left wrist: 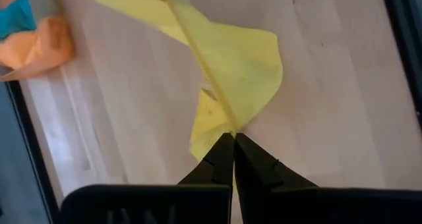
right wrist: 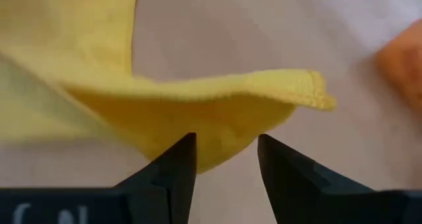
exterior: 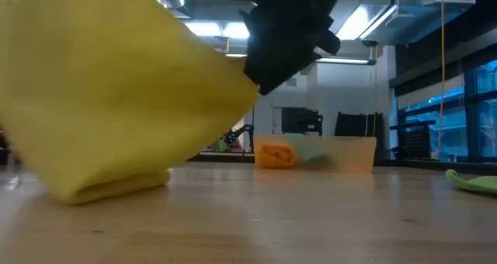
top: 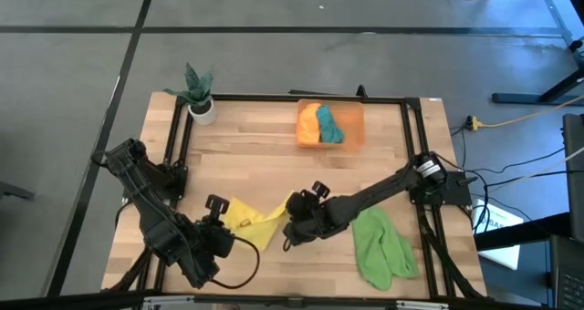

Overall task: Roll microfiber towels into tight, uniform cylinder then place into a basket
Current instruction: Roll the yellow microfiber towel

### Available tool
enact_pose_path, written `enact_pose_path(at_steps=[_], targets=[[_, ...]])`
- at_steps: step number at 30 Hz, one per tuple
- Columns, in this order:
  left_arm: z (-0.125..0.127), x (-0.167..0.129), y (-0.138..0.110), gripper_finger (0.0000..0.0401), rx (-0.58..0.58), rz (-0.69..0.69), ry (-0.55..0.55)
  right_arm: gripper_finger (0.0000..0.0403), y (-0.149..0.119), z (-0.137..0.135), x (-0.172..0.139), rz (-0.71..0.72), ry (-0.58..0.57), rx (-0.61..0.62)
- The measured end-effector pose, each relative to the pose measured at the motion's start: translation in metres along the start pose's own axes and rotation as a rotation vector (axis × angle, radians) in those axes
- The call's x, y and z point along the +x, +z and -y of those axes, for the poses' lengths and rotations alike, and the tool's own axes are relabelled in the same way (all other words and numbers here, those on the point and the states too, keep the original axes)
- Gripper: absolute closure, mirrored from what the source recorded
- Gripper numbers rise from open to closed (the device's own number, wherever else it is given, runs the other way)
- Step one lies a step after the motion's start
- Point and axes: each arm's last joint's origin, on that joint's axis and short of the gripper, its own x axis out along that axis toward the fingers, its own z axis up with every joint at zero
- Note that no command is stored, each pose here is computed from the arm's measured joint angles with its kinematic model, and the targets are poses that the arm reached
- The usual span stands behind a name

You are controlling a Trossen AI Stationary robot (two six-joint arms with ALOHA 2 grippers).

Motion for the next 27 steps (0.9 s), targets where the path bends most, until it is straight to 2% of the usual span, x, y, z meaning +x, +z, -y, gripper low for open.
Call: enact_pose_path(at_steps=[6,12,15,20,27], targets=[[0.0,0.0,0.0,0.0401,-0.009,-0.008,-0.014,0.024,-0.013,-0.001,-0.004,-0.173,0.074,-0.127],[-0.001,0.001,0.0,0.0401,-0.012,-0.009,-0.013,0.024,-0.029,-0.001,-0.014,-0.264,0.051,-0.285],[-0.003,0.002,0.001,0.0401,-0.034,-0.012,-0.011,0.024,-0.034,-0.002,-0.022,-0.272,0.048,-0.316],[-0.008,0.004,0.004,0.0401,-0.06,-0.019,-0.005,0.024,-0.032,-0.011,-0.037,-0.169,0.076,-0.358],[-0.011,0.005,0.005,0.0401,-0.068,-0.021,-0.002,0.024,-0.013,-0.037,-0.049,0.133,0.193,-0.489]])
